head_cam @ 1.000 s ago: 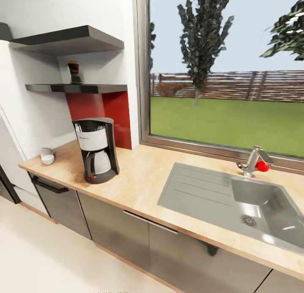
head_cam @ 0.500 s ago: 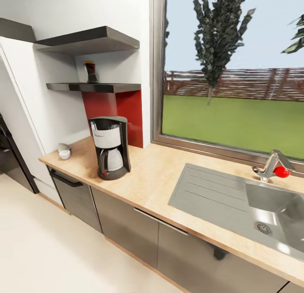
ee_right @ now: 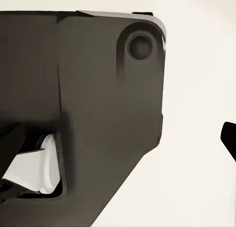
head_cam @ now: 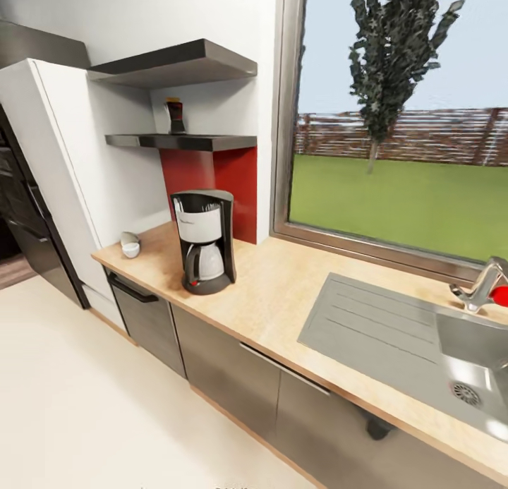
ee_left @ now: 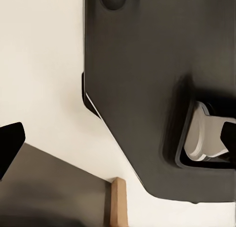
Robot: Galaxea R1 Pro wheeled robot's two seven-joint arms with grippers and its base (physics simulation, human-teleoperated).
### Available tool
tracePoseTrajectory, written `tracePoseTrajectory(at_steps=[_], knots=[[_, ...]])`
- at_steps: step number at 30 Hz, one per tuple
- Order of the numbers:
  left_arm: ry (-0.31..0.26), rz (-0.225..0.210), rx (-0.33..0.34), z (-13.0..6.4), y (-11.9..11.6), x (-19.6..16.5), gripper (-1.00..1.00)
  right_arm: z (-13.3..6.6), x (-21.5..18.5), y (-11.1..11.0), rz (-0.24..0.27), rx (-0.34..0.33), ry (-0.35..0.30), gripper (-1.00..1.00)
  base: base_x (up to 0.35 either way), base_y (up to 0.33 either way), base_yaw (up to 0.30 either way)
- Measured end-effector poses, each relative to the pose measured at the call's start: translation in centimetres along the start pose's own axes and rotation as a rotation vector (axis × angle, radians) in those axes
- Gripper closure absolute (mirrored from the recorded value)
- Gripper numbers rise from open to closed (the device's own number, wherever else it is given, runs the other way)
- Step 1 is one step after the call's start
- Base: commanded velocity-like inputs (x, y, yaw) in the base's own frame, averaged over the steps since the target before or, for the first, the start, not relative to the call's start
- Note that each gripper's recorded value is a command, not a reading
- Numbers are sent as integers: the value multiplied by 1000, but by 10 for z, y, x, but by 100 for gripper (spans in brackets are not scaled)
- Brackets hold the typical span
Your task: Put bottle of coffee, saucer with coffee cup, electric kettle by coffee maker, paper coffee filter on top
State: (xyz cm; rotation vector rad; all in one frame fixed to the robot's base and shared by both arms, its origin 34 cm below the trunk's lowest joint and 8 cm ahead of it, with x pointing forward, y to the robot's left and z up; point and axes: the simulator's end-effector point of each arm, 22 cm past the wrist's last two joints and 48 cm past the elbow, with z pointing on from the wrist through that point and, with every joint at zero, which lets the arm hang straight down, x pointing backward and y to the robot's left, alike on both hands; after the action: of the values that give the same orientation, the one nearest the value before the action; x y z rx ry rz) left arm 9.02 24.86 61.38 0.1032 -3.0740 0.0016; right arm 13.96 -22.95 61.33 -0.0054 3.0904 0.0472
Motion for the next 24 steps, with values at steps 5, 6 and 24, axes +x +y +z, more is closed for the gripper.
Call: tracePoseTrajectory(at_steps=[5, 6, 24], knots=[[6, 10, 7, 0, -1, 3, -100, 0, 2, 0, 0, 0, 6, -100, 0, 0, 180], [6, 11, 8, 0, -1, 3, -100, 0, 3, 0, 0, 0, 7, -100, 0, 0, 180], [4, 7, 10, 0, -1, 2, -100, 0, 7, 5, -3, -7, 16, -100, 158, 239, 40]])
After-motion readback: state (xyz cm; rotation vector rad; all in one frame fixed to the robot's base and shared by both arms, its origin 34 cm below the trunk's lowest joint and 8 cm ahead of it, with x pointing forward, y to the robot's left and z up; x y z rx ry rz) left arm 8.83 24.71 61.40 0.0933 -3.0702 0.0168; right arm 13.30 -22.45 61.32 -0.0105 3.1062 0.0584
